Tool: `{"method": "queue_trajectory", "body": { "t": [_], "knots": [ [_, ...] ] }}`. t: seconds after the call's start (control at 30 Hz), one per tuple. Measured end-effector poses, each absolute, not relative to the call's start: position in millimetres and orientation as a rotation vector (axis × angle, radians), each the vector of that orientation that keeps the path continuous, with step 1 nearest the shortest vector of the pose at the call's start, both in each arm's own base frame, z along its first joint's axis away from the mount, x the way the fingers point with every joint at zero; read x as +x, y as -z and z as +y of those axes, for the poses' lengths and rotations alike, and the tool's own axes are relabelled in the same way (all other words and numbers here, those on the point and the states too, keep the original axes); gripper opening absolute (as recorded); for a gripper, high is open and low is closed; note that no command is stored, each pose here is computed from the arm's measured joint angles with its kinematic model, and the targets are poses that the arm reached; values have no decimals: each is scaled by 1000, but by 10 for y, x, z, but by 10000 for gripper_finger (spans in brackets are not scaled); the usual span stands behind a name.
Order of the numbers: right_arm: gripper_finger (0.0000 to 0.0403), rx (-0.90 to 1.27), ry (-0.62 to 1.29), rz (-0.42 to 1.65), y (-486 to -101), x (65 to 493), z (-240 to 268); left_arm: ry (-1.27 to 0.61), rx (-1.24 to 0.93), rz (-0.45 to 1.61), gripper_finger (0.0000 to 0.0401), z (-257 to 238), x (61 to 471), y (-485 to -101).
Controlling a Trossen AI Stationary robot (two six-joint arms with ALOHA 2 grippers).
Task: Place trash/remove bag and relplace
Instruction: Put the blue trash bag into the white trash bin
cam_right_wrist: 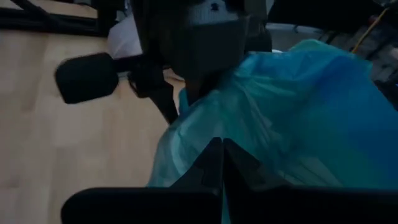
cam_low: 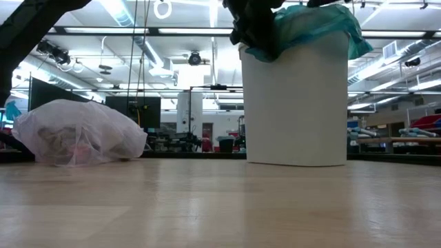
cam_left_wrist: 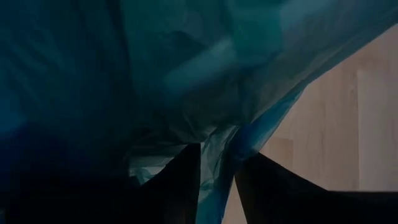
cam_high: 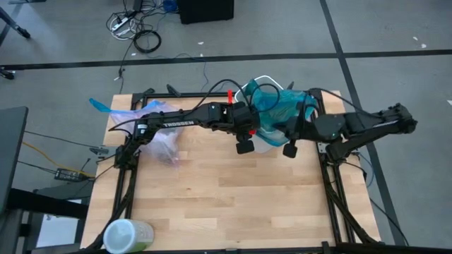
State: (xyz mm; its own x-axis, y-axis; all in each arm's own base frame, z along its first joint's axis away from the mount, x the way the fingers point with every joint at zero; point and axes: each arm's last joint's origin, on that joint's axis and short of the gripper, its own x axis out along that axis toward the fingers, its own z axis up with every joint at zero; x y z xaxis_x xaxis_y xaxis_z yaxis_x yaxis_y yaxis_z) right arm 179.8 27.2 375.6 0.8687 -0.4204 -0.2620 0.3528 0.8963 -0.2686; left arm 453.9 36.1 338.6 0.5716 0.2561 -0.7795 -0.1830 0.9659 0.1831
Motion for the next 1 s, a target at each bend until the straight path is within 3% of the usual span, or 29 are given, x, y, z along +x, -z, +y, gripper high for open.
{"method": "queue_trajectory", "body": {
  "t": [0.53, 0.67, 1.0],
  "knots": [
    [0, -251, 449, 351, -3460, 1841, 291, -258, 48, 884, 102, 358, 4570, -3410],
    [0, -270, 445, 356, -3458, 1842, 291, -164, 14, 878, 106, 330, 4553, -3444],
    [0, -278, 430, 362, -3453, 1843, 295, -79, 59, 885, 171, 312, 4529, -3469]
  ]
}}
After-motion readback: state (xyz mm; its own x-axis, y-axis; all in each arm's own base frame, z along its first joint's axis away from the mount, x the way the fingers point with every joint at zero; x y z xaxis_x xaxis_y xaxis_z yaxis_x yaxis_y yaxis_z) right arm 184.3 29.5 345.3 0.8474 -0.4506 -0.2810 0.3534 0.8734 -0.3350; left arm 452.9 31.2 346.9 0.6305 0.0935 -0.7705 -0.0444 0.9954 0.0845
